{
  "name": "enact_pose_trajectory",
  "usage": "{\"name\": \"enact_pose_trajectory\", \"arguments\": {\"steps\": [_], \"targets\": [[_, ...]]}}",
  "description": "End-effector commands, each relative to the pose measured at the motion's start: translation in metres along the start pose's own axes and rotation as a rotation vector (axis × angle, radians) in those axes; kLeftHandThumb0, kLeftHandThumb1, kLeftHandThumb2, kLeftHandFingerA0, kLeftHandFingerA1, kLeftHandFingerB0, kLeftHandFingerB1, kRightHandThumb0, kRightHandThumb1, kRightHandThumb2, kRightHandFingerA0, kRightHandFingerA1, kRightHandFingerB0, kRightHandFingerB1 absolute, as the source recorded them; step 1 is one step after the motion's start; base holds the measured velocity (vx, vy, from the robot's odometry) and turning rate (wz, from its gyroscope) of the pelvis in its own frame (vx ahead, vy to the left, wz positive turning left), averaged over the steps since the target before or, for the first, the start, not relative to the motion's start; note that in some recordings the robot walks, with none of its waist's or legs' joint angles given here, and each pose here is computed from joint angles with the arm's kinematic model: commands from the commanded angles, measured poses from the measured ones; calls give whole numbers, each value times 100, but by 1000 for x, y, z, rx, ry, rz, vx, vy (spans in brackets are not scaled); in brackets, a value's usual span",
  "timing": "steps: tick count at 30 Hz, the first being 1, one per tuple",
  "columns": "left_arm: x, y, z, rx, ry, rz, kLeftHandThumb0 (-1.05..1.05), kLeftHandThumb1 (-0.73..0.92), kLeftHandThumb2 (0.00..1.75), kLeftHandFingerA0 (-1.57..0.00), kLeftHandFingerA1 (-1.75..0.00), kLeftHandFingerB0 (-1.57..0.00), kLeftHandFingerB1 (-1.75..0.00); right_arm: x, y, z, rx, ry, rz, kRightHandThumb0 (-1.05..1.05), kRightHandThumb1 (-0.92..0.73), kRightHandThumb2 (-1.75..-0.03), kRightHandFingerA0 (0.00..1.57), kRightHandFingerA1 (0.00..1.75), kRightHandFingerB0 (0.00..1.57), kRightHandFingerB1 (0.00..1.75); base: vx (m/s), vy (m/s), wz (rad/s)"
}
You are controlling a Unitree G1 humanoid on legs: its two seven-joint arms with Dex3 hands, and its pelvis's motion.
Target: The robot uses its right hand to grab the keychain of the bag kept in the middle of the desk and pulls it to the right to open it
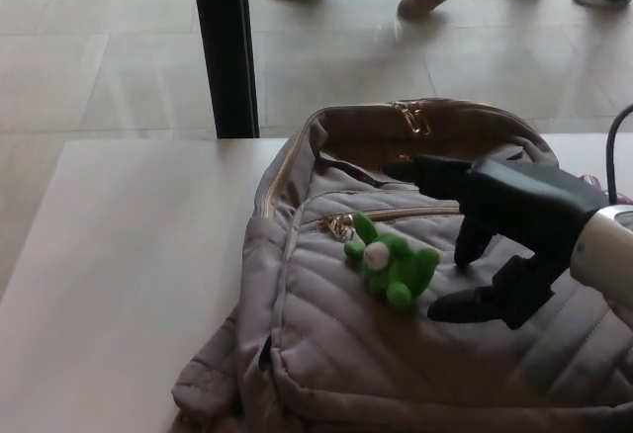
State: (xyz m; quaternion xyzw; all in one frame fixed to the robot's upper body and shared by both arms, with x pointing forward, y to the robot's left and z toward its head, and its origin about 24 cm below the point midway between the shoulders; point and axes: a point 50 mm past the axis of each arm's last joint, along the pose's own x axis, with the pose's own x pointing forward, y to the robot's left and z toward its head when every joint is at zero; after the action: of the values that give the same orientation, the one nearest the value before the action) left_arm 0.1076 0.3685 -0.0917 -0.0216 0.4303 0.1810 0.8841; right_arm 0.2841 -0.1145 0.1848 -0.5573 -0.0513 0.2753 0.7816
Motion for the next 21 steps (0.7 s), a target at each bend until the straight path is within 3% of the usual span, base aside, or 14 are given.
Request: {"name": "enact_pose_trajectory", "arguments": {"steps": [1,2,9,10,11,13,14,15,16,17,18,19,20,21], "targets": [[-2,8,3,14,-9,35,-62,61,59,-62,-49,-53,-41,4,10,3,25,-6,36,-80,-51,-56,80,80,5,31,0,0,0],[-2,8,4,1,-10,26,-59,63,59,-58,-50,-51,-41,4,10,3,25,-6,28,-71,-37,-86,84,85,0,29,0,0,0],[-2,8,7,2,-33,8,-60,64,59,-57,-51,-50,-41,3,10,-6,9,33,-9,-75,-42,-84,80,82,4,38,0,0,0],[-2,9,7,-11,-26,23,-61,62,59,-60,-49,-51,-40,2,12,-9,2,42,-22,-38,-30,-92,83,87,0,50,0,0,0],[-2,8,7,23,-34,15,-61,65,61,-58,-50,-48,-40,2,14,-11,3,44,-27,-67,-42,-79,83,87,13,46,0,0,0],[-2,8,7,21,-37,12,-61,63,59,-58,-50,-49,-41,2,16,-13,-2,51,-26,-58,-54,-56,82,86,29,39,0,0,0],[-2,8,7,-8,-36,15,-61,62,59,-59,-51,-50,-41,3,18,-15,-12,64,-18,-61,-42,-80,83,86,24,49,0,0,0],[-2,8,7,-11,-36,17,-61,62,59,-59,-51,-50,-41,3,19,-16,-15,64,-14,-61,-42,-80,83,86,24,49,0,0,0],[-2,9,8,-16,-38,14,-61,62,60,-58,-51,-49,-41,3,19,-15,-24,68,-9,-57,-55,-56,83,84,31,39,0,0,0],[-2,8,8,29,-36,18,-64,52,89,-53,-60,-43,-52,3,20,-14,-26,68,-5,-56,-56,-56,84,83,32,37,0,0,0],[-2,9,8,12,-32,24,-60,63,59,-59,-48,-51,-40,3,20,-13,-24,64,-6,-56,-56,-56,85,83,31,37,0,0,0],[-2,9,8,-6,-36,19,-62,51,87,-52,-61,-44,-53,3,21,-11,-25,52,-6,-57,-57,-56,82,85,30,38,0,0,0],[-2,8,8,-9,-38,15,-62,51,87,-52,-61,-44,-53,3,21,-11,-26,48,-6,-57,-57,-56,82,85,30,38,0,0,0],[-2,8,8,-6,-38,17,-59,63,59,-59,-50,-50,-41,4,22,-9,-33,49,-4,-58,-57,-57,81,85,30,39,0,0,0]]}}
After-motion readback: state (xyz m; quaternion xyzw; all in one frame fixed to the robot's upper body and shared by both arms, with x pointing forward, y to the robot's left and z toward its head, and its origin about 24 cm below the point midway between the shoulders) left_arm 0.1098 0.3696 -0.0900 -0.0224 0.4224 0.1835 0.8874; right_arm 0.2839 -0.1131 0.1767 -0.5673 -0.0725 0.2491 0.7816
